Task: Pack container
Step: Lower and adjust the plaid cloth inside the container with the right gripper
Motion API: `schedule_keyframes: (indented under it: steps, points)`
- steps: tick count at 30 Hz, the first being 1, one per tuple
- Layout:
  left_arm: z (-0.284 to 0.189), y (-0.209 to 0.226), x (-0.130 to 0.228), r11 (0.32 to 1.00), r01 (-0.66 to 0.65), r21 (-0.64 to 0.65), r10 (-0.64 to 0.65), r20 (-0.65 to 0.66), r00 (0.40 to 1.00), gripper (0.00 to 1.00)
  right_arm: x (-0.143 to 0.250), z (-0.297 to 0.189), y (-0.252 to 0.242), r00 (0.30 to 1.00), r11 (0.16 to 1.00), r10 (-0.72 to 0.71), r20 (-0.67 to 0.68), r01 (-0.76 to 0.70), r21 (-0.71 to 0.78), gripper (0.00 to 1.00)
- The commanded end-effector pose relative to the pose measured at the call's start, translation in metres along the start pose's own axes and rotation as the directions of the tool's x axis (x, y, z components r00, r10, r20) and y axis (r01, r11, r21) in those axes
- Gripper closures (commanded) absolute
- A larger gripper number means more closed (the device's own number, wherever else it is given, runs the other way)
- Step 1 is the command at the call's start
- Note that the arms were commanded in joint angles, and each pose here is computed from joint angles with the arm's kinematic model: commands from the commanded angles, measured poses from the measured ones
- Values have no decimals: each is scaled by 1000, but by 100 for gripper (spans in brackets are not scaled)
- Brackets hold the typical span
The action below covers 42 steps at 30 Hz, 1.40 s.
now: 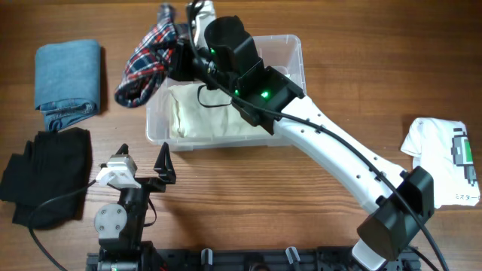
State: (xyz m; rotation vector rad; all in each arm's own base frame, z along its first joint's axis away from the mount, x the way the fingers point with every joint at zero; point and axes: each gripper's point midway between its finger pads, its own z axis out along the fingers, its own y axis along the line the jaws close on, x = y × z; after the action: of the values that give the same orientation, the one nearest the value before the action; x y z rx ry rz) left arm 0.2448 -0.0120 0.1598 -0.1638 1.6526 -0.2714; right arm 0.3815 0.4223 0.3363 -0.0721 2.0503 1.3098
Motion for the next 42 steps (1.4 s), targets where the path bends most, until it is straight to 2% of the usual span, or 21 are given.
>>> schedule_keyframes:
  steps: [1,9,29,42]
  points:
    - [0,3,0,1000,10,-13,-10,6,1000,0,-37,-14,3,975,989,137,174,-145,31,96]
    - [0,3,0,1000,10,-13,-10,6,1000,0,-35,-2,-25,938,954,266,225,-289,79,96]
    - [0,3,0,1000,10,-13,-10,6,1000,0,0,52,-97,881,875,413,232,-454,167,96]
    - [0,3,0,1000,10,-13,-10,6,1000,0,2,55,-111,867,858,424,261,-477,192,96]
